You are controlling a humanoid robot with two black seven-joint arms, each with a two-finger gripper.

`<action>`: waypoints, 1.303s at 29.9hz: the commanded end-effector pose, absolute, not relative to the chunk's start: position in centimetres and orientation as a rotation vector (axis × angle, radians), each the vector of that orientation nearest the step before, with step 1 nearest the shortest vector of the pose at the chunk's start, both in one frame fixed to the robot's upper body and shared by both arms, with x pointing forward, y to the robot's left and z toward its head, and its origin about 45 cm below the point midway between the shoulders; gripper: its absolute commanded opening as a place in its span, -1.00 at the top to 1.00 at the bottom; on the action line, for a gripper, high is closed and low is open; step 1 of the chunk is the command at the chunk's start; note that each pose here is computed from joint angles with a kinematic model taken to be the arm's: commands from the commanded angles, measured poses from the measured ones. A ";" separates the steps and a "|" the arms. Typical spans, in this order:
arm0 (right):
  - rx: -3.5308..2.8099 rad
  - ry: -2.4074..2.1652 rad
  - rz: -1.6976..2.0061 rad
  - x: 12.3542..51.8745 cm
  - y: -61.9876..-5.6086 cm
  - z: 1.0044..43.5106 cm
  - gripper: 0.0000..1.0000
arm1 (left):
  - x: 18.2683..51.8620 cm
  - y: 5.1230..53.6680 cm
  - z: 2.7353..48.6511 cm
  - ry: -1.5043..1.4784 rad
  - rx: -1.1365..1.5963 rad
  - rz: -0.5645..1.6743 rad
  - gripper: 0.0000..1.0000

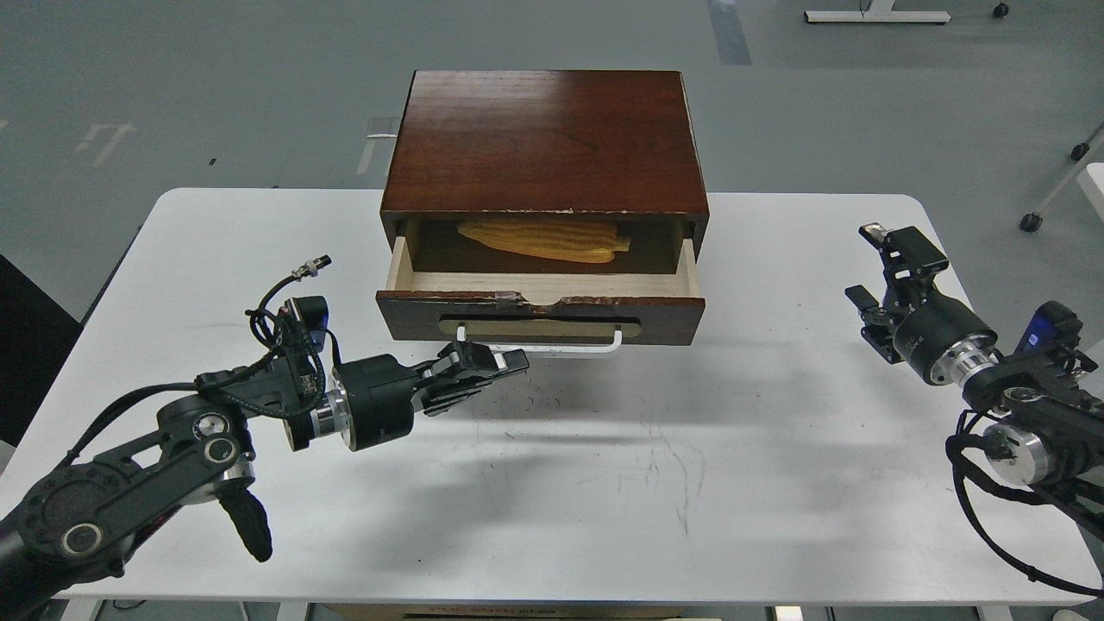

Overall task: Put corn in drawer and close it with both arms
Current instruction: 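Move the left gripper to the drawer front below the white handle, then push the drawer front with the left gripper away from the robot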

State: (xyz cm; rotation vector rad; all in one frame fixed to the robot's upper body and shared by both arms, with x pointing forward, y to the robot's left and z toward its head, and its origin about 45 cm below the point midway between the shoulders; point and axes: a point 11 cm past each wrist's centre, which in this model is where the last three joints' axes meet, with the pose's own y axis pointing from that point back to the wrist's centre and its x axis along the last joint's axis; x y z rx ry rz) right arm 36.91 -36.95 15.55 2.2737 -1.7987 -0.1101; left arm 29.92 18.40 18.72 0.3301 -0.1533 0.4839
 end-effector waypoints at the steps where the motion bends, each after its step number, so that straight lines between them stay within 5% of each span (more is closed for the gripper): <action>1: 2.273 -1.799 -0.112 36.9 -37.0 15.5 -0.93 | 30.2 18.5 18.6 -0.149 0.332 0.493 1.00; 39: 2.243 -1.793 -0.156 35.5 -37.4 14.0 -0.93 | 34.7 20.3 17.5 -0.156 0.333 0.766 1.00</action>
